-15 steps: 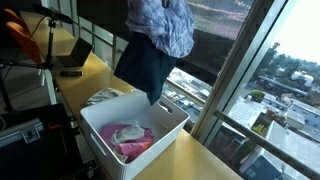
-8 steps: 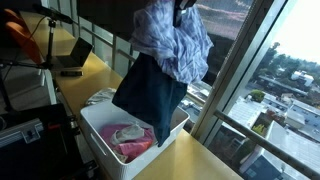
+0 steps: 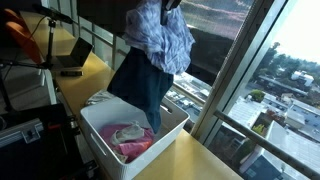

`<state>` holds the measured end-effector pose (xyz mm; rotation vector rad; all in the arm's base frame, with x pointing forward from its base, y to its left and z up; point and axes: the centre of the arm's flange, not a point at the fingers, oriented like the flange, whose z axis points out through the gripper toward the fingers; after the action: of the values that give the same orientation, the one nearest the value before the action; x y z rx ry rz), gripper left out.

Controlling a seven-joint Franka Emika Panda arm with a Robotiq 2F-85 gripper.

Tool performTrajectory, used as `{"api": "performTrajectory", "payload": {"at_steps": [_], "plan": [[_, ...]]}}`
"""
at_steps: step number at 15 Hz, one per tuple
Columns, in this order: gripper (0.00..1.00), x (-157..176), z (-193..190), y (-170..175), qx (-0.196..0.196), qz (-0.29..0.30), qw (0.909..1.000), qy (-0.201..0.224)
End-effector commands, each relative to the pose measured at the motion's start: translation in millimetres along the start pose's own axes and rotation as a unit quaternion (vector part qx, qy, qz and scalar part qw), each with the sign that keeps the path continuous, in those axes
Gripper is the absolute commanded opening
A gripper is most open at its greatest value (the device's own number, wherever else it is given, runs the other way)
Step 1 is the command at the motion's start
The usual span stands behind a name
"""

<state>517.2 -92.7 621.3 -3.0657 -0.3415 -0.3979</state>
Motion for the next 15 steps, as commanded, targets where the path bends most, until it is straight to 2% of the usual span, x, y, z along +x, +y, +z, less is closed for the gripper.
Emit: {"api": "performTrajectory", "payload": {"at_steps": [1, 3, 7, 12, 13, 15], "plan": [[0.04, 9.0, -5.7, -27.1, 0.007, -0.017, 0.9998, -0.003], [0.04, 14.7, -3.7, -34.5, 0.009, -0.024, 0.9997, -0.003], [0.04, 15.4, 16.2, -24.7, 0.014, -0.022, 0.9995, -0.015], [0.04, 10.1, 72.1, -8.5, 0.029, -0.006, 0.9981, -0.053], [0.4, 8.8, 82.1, -8.4, 0.029, -0.005, 0.9976, -0.062], [0.47, 6.7, 97.7, -9.1, 0.026, -0.009, 0.9968, -0.075]]}}
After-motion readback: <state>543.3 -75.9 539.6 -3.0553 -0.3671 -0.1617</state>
